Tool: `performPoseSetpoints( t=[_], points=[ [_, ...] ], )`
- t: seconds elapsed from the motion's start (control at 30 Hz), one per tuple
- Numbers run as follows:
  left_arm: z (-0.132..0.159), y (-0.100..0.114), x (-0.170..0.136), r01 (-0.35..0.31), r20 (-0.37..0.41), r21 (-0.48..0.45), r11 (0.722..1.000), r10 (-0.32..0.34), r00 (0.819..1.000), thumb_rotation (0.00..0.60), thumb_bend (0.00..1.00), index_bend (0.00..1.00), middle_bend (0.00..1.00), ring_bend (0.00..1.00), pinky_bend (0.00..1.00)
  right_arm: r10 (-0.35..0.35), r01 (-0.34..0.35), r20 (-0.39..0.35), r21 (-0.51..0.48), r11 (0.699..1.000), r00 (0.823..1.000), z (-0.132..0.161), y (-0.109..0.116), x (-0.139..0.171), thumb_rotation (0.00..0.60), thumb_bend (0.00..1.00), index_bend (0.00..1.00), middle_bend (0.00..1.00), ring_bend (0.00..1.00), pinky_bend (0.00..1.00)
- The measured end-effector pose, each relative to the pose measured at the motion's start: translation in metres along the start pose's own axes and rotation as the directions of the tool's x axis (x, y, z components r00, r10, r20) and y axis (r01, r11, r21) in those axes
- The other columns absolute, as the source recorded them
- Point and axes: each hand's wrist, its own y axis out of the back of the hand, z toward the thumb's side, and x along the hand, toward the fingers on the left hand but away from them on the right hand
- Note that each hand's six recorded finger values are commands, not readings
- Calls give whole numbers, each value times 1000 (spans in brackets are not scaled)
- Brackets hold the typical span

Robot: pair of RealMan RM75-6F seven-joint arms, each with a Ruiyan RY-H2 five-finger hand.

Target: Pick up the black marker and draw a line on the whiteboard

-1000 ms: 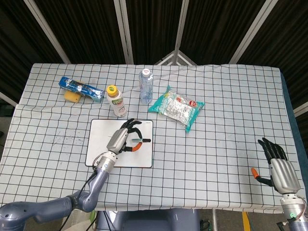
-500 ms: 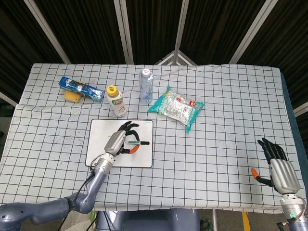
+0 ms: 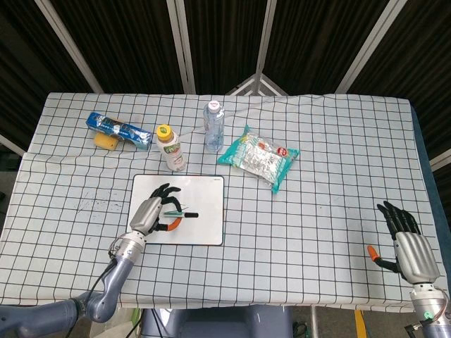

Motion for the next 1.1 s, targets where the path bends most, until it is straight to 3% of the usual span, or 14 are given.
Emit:
performPoseSetpoints(
  t=[0.3, 0.43, 0.6, 0.7, 0.87, 1.0, 1.1],
  points=[
    [9, 19, -31, 6, 50, -43, 999, -4, 999, 600, 547, 672, 156, 17, 66, 1, -1, 7, -9, 1000, 1000, 0, 0, 0, 600, 351, 0, 0, 0, 0],
    [26, 38, -49, -10, 114, -78, 997, 19, 993, 600, 546, 672, 155, 17, 66, 4, -3, 10, -13, 1000, 1000, -1, 0, 0, 600, 350, 0, 0, 0, 0],
    [39, 66, -70, -56, 175, -57, 997, 66, 982, 600, 544, 671, 155, 17, 66, 4, -4, 11, -12, 1000, 1000, -1, 0, 0, 600, 350, 0, 0, 0, 0],
    [35, 78, -78, -89, 166, 0, 996, 88, 982, 600, 543, 671, 155, 17, 66, 5, -5, 12, -8, 1000, 1000, -1, 0, 0, 600, 350, 0, 0, 0, 0],
    [15, 96, -87, -140, 80, 191, 972, 126, 989, 600, 530, 666, 153, 17, 66, 6, -6, 11, -6, 1000, 1000, 0, -1, 0, 600, 350, 0, 0, 0, 0],
    [-14, 111, -89, -136, -40, 361, 923, 161, 986, 600, 498, 654, 150, 13, 64, 7, -7, 10, -4, 1000, 1000, 1, -2, 0, 600, 350, 0, 0, 0, 0],
    [-40, 122, -82, -108, -121, 492, 864, 190, 974, 600, 481, 650, 148, 9, 63, 9, -9, 12, -1, 1000, 1000, 2, -3, -1, 600, 351, 0, 0, 0, 0]
  ],
)
